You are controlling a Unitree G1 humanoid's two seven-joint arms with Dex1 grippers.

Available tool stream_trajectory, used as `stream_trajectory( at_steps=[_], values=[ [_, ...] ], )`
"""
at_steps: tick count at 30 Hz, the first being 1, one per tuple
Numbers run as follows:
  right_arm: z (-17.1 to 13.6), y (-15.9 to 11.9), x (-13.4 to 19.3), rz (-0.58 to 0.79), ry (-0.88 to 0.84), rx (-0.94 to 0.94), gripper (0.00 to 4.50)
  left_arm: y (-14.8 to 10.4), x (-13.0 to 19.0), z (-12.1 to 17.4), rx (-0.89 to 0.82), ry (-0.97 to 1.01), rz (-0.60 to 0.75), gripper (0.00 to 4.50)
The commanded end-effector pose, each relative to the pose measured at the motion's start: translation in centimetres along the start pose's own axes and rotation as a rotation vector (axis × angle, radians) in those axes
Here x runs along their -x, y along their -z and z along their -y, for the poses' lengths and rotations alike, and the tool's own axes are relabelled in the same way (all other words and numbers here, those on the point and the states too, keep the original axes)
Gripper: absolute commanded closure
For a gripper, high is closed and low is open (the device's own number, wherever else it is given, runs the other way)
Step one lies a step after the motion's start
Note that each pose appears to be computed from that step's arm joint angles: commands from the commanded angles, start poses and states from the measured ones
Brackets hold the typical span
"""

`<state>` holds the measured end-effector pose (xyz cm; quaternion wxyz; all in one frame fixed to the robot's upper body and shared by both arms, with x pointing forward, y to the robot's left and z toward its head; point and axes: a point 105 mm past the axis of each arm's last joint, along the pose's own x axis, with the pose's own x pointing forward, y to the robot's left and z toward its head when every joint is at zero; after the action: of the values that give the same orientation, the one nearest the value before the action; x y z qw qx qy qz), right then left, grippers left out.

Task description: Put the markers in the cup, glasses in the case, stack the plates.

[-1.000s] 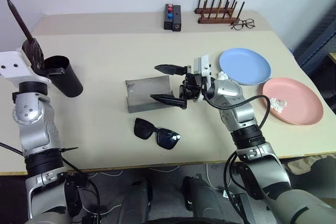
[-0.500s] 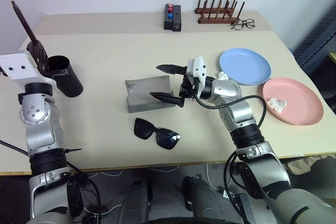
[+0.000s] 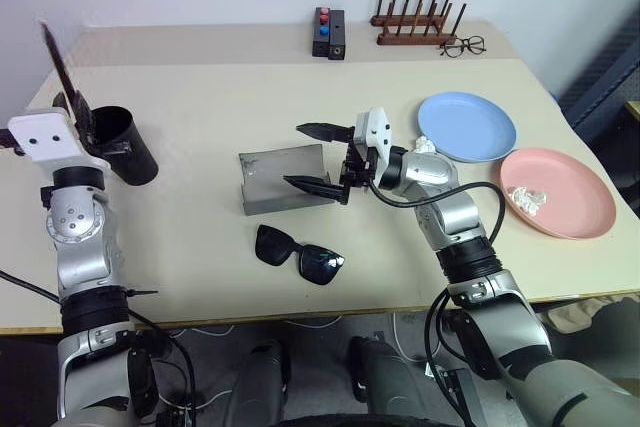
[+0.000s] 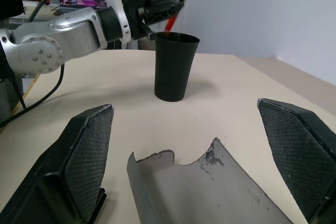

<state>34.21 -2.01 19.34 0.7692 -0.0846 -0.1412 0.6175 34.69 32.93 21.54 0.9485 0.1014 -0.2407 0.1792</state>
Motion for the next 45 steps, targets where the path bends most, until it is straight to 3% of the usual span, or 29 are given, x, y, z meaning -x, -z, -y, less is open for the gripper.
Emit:
stream_trajectory(
  at_steps=[1, 4, 11, 16, 18, 22, 29, 39, 45],
  values=[
    [0.4, -2.1, -0.1, 0.052, -0.002, 0.052, 0.00, -0.9, -0.1, 0.3, 0.003, 0.008, 0.047, 1.70],
    [0.5, -2.0, 0.0, 0.048, 0.006, 0.052, 0.00, -1.3, 0.1, 0.5, 0.036, 0.028, 0.064, 0.19],
    [1.1, -1.9, 0.6, 0.038, 0.035, 0.054, 0.00, -3.9, -0.2, 1.8, 0.156, 0.120, 0.116, 0.19],
    [1.4, -1.8, 2.2, -0.011, 0.052, 0.065, 0.00, -5.7, 1.0, 8.4, 0.370, 0.618, 0.024, 0.19],
    [1.1, -1.4, 3.0, -0.046, 0.042, 0.071, 0.00, -4.7, 2.9, 10.3, 0.330, 0.850, -0.068, 0.19],
    [1.1, -1.2, 4.3, -0.082, 0.071, 0.081, 0.00, -4.0, 4.2, 11.9, 0.242, 1.136, -0.155, 0.19],
    [1.3, -1.6, 5.5, -0.091, 0.159, 0.107, 0.00, -0.7, 4.0, 13.7, -0.149, 1.356, -0.322, 0.19],
    [1.3, -1.6, 6.6, -0.100, 0.251, 0.129, 0.00, -0.3, 6.1, 15.1, -0.298, 1.735, -0.379, 0.19],
    [1.2, -1.6, 6.8, -0.104, 0.276, 0.133, 0.00, -0.7, 6.6, 15.4, -0.305, 1.827, -0.375, 0.19]
  ],
)
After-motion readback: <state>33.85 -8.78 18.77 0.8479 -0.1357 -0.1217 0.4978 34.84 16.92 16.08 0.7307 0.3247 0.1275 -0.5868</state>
